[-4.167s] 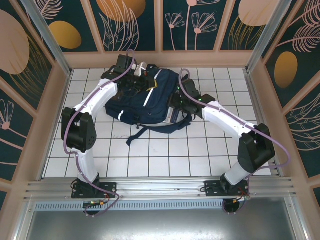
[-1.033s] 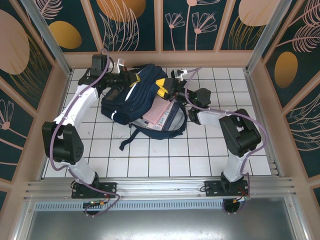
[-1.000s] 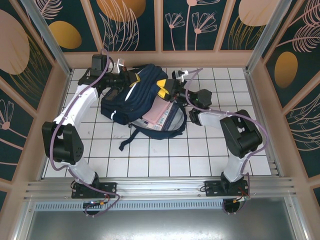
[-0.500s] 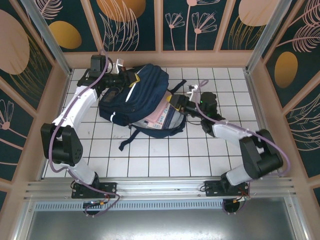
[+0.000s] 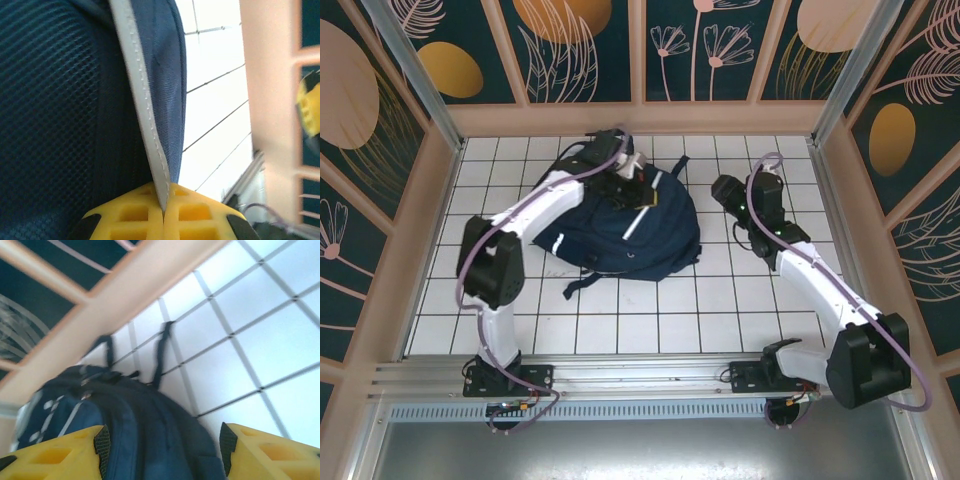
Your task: Pack books, pencil case, and school supplies into a backpack
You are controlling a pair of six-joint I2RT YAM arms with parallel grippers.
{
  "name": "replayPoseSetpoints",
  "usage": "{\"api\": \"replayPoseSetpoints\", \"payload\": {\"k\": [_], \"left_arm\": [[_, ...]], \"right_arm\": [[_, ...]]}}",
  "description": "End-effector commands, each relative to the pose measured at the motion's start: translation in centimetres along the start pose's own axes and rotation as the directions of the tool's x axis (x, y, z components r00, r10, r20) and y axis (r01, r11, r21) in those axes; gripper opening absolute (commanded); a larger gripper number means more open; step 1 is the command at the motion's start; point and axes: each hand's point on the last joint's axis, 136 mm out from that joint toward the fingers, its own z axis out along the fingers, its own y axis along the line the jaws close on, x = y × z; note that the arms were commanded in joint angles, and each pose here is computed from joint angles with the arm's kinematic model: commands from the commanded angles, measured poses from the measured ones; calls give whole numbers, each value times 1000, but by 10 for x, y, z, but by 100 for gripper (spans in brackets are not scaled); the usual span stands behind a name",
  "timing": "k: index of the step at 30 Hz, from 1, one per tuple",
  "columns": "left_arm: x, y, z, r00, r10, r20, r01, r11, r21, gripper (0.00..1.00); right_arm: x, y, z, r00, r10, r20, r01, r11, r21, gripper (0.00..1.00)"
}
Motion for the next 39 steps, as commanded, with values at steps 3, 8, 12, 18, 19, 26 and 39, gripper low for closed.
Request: {"api": "replayPoseSetpoints", "payload": {"k": [3,8,12,18,19,26,39], "left_arm": [[35,-33,-1,980,180,-83,-179,984,17,7],[40,0,-19,979,197,-49,-202,964,-174,32],[29,12,-67,977,168,132,-131,959,-252,45],[49,80,-140,913,-75,402,180,956,-232,45],[56,93,-145,898,-120,423,231,947,-222,44],[114,188,-126,795,-408,448,509,851,-129,29],[89,202,-68,857,-392,334,449,887,-112,30]], "right_arm": [[2,-40,7,999,7,-33,-2,990,140,61],[19,-39,26,992,-15,-124,31,992,123,63],[24,-33,41,986,-34,-161,51,994,102,64],[34,-15,82,958,-71,-278,91,994,61,64],[35,-13,90,951,-72,-301,95,994,61,64],[53,-9,146,907,-54,-418,91,994,68,63],[33,-20,90,953,-101,-285,157,970,183,62]]}}
